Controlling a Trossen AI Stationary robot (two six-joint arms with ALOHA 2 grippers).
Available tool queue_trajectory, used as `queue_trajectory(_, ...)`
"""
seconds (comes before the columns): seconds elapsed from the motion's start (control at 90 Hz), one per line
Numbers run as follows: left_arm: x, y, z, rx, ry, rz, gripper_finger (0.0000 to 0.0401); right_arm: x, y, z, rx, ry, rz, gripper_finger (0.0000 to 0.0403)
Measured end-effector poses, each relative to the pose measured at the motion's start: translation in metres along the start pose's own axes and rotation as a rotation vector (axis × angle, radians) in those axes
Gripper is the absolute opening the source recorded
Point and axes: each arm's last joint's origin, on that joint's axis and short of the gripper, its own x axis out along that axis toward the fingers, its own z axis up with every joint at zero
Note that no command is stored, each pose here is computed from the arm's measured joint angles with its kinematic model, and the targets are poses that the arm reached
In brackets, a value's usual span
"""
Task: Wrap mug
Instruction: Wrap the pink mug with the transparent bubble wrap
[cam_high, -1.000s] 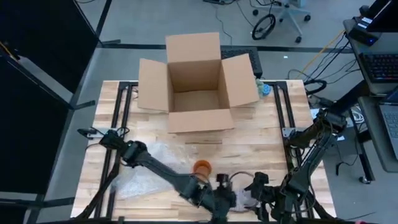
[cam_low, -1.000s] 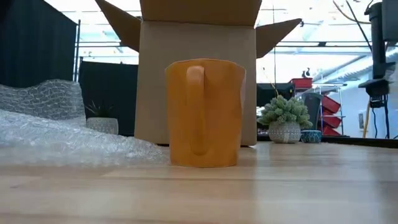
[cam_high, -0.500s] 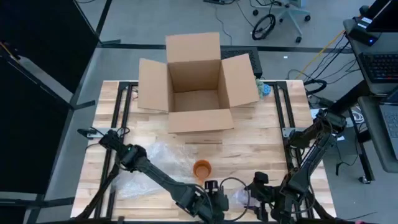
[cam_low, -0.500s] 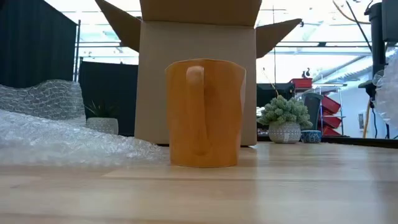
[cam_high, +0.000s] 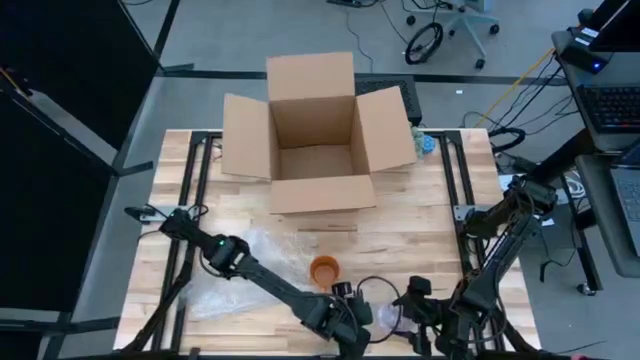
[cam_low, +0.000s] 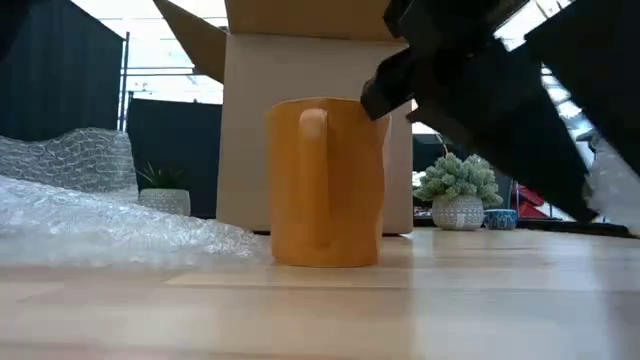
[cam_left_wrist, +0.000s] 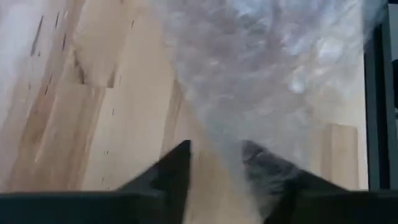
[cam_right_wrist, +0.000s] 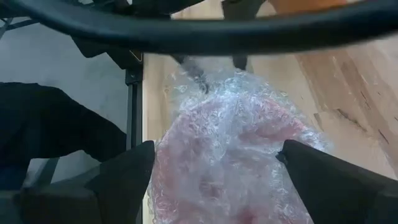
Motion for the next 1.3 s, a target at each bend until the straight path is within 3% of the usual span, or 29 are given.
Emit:
queue_trajectory(0.089,-0.014,-0.006,0.007,0.004,-0.063,-0.022,0.0014,0.003,0.0,-0.002,-0.005,-0.003,-0.012,0.0341)
queue_trajectory(0.6,-0.03,-0.015,0.038,0.066,-0.37,-0.079,0.0019,0.011,0.001,-0.007,-0.019,0.02,-0.022,0.0341)
queue_trajectory(0.744,-0.03,-0.011,0.041,0.092,-0.377,-0.068,0.0019,0.013,0.001,-0.01,-0.02,0.041,-0.023,0.0341)
queue_trajectory(1.011,-0.022,-0.01,0.025,0.183,-0.228,-0.043,0.0019,0.021,0.001,-0.012,-0.018,0.071,-0.019,0.0341)
queue_trajectory(1.167,-0.041,-0.021,0.024,0.272,-0.271,-0.045,0.0019,0.021,0.002,-0.013,-0.023,0.08,-0.014,0.0341)
queue_trajectory(1.3,-0.06,-0.028,0.027,0.366,-0.371,0.076,0.0019,0.021,0.002,-0.013,-0.037,0.081,-0.011,0.0341)
